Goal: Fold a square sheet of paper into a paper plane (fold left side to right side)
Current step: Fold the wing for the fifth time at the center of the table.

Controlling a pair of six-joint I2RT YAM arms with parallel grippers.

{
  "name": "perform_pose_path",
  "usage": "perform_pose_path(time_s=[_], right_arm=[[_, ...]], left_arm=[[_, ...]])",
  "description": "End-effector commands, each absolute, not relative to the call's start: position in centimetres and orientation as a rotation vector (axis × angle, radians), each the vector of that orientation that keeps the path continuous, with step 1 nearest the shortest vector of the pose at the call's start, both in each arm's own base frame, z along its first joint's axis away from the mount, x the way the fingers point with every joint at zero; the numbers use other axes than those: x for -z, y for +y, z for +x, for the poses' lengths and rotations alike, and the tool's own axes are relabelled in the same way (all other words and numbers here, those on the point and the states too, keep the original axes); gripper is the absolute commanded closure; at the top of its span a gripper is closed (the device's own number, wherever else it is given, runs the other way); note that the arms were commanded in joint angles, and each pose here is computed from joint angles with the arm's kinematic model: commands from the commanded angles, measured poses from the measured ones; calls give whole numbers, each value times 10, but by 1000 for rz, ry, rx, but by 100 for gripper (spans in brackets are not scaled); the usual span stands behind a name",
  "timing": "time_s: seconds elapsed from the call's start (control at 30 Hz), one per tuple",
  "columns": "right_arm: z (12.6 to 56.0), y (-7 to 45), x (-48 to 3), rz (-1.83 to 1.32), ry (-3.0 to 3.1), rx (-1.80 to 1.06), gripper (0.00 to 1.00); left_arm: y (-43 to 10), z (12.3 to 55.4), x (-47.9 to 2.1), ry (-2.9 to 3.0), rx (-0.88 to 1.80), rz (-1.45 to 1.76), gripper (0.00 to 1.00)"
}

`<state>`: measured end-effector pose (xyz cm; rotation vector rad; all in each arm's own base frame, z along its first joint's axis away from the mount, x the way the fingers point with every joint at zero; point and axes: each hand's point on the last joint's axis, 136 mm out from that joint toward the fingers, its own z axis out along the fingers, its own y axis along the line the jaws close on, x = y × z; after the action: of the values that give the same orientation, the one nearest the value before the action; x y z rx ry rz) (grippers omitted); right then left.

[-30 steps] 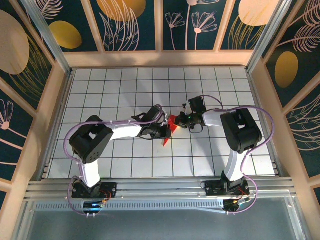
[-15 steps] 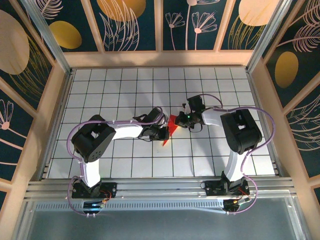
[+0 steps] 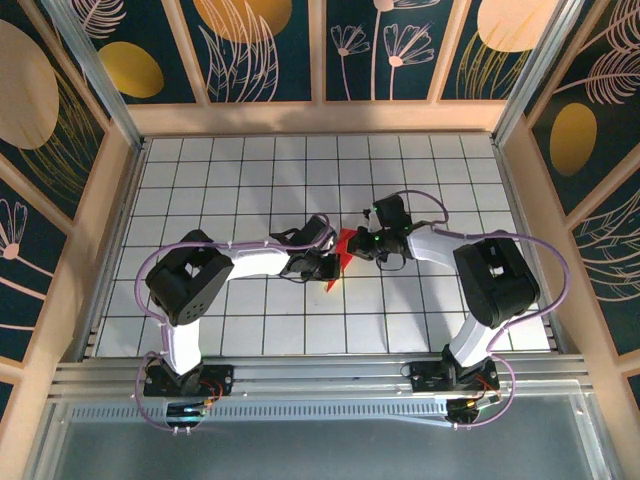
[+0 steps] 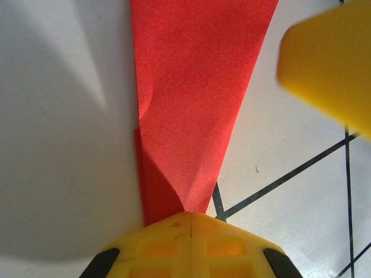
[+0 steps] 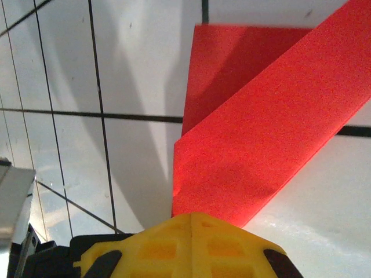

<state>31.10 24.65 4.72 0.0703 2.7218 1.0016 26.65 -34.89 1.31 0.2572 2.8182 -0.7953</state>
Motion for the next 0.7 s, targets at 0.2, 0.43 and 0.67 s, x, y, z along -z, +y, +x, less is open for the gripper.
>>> perform_pose_path(time_s=[0.2, 0.43, 0.67], right_arm=[[296, 258, -25, 95, 2767, -1045, 100], [296, 248, -4, 124, 2809, -987, 100], [318, 218, 4, 177, 2785, -922, 100]], left_arm=[[-320, 249, 23, 2958, 572, 253, 100], [-310, 245, 31, 2992, 504, 243, 100], [-303, 241, 37, 3014, 459, 244, 100]])
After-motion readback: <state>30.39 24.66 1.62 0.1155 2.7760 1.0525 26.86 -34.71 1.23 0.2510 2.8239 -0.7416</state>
